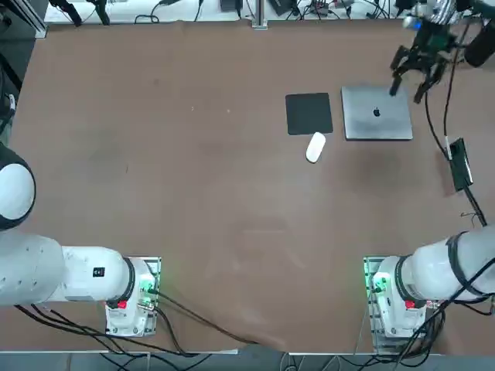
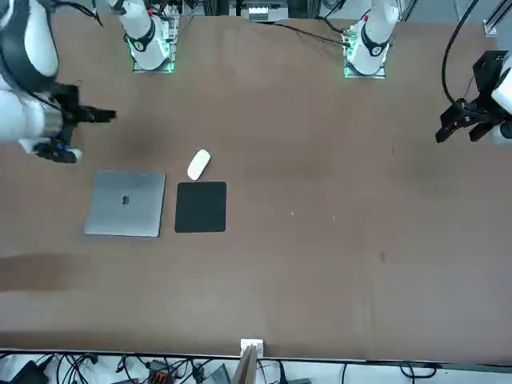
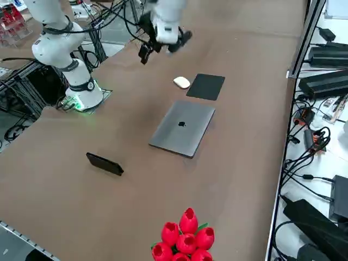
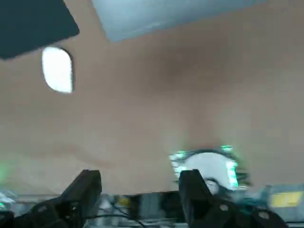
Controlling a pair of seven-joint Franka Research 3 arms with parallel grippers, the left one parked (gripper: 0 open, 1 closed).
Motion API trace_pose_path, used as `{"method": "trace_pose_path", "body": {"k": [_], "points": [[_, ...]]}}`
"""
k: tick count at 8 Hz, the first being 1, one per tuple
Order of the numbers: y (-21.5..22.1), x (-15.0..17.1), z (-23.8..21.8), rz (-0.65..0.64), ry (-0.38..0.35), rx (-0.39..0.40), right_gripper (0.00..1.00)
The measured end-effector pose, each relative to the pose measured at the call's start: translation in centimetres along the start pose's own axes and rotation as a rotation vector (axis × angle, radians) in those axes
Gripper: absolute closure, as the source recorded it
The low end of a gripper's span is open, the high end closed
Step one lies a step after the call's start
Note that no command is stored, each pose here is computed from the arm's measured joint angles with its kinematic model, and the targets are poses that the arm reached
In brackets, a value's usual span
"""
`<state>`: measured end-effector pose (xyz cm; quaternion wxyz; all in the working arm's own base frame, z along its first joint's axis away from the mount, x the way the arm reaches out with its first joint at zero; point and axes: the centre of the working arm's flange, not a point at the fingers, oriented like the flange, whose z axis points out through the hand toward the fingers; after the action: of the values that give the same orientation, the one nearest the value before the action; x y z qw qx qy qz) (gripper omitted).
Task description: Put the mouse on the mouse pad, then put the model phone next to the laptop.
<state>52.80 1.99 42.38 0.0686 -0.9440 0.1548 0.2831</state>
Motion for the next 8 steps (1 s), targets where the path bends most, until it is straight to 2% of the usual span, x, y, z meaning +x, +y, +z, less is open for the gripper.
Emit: {"method": "trace_pose_path", "body": {"k": [2,4,6,8], "points": [[-3.9,1.6,5.1,0.135,0.075,0.078,0.0],[-9.2,1.5,11.3,0.216,0.207,0.094,0.0],[-13.3,0.1,17.2,0.232,0.357,0.125,0.0],[-16.0,-0.9,21.1,0.247,0.45,0.161,0.0]]}}
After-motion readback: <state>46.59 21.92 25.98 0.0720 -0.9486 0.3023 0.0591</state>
